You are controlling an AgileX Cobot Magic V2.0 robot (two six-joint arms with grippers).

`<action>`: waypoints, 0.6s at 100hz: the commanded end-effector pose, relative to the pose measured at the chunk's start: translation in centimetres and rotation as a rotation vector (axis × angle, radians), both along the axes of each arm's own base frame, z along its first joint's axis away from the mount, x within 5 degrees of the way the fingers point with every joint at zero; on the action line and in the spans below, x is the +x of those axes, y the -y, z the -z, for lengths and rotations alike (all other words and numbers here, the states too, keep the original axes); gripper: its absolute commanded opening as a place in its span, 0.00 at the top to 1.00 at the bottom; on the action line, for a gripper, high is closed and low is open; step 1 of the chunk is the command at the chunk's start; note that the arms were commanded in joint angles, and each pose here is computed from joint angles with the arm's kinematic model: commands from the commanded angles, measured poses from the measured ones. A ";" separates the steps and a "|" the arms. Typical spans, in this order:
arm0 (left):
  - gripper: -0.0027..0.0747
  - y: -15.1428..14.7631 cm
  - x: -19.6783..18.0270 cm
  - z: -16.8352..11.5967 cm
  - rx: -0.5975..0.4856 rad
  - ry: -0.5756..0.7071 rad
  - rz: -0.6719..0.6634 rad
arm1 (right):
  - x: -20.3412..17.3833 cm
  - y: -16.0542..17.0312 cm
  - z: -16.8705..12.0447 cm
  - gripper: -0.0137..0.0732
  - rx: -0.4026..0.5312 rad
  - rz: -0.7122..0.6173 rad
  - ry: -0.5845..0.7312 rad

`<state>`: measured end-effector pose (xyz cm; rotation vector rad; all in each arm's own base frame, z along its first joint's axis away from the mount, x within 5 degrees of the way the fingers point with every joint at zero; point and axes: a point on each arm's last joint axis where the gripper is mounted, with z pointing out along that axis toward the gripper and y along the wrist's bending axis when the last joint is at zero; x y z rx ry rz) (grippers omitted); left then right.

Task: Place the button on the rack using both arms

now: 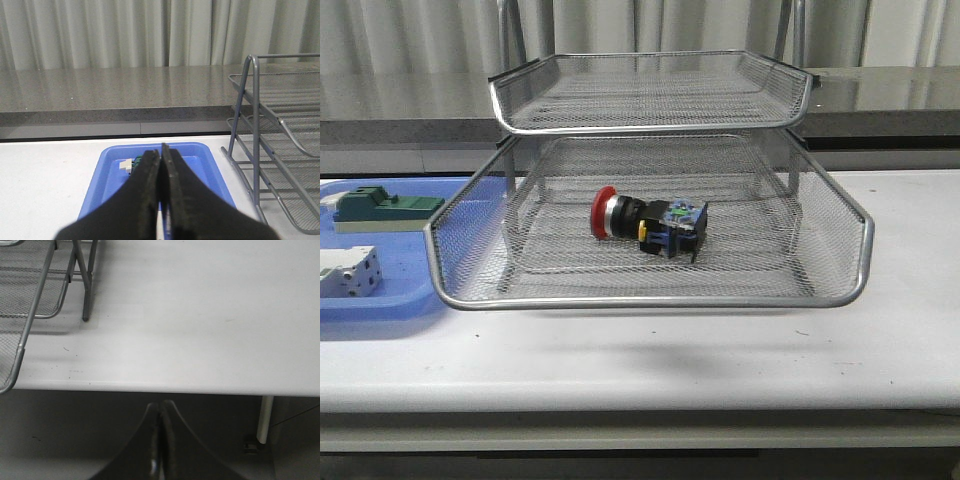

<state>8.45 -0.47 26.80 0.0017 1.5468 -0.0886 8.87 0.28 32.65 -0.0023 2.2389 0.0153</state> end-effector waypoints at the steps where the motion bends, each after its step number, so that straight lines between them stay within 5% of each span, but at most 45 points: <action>1: 0.99 -0.3 0.0 -1.4 -0.019 0.072 -0.038 | 0.2 0.1 -1.5 0.92 -0.007 -0.002 0.091; 27: 0.99 -0.3 0.0 -1.4 -0.020 0.070 -0.036 | 0.3 -0.2 -1.7 0.92 0.021 -0.010 0.117; 43: 0.99 -0.3 0.0 -1.4 -0.020 0.070 -0.036 | 1.0 -1.1 -2.0 0.92 0.164 -0.038 0.146; 60: 0.99 -0.3 0.0 -1.4 -0.020 0.070 -0.036 | 3.5 -2.4 -0.7 0.92 0.306 -0.047 -0.004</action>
